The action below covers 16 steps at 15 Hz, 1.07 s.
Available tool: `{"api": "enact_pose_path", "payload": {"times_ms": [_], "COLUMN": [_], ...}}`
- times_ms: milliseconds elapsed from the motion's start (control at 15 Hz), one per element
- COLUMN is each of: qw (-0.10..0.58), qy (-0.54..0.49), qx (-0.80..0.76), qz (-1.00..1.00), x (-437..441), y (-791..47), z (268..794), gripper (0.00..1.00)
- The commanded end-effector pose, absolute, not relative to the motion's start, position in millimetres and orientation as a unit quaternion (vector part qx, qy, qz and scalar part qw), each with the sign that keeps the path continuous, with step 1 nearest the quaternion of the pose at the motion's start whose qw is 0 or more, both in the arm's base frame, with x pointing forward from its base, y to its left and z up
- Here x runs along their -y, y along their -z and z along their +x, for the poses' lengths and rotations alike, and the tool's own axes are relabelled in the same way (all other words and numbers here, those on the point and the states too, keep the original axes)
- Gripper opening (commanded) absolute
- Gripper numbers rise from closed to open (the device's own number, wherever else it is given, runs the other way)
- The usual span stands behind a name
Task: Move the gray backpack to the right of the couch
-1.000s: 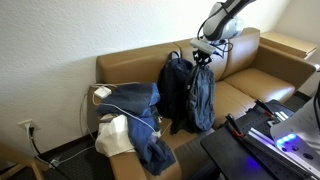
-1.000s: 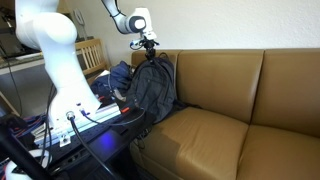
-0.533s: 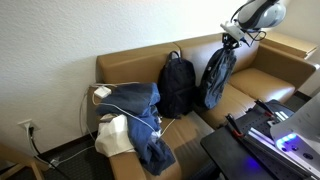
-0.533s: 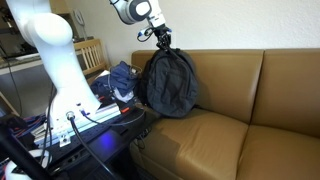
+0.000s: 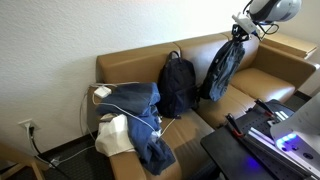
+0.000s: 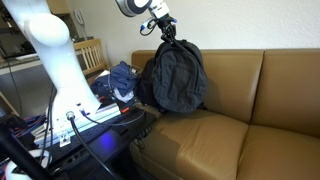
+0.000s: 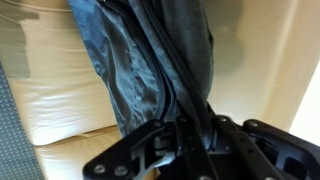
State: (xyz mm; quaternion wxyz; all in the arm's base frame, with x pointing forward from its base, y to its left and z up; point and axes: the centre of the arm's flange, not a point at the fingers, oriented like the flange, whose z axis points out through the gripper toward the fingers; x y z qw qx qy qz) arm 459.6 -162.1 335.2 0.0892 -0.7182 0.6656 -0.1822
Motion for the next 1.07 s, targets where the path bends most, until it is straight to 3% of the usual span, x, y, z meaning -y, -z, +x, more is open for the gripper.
{"api": "enact_pose_path", "payload": {"times_ms": [0, 267, 533, 667, 1000], "qw": [0.053, 0.0, -0.094, -0.121, -0.146], "qy": [0.209, 0.269, 0.328, 0.301, 0.252], "qx": [-0.726, -0.756, -0.729, -0.737, -0.745], "qz": [-0.653, -0.596, -0.594, -0.593, -0.6], "x": [227, 285, 296, 291, 302], "y": [-314, -321, -302, -280, -310], "z": [515, 572, 637, 658, 627], "gripper": [0.04, 0.04, 0.04, 0.04, 0.04]}}
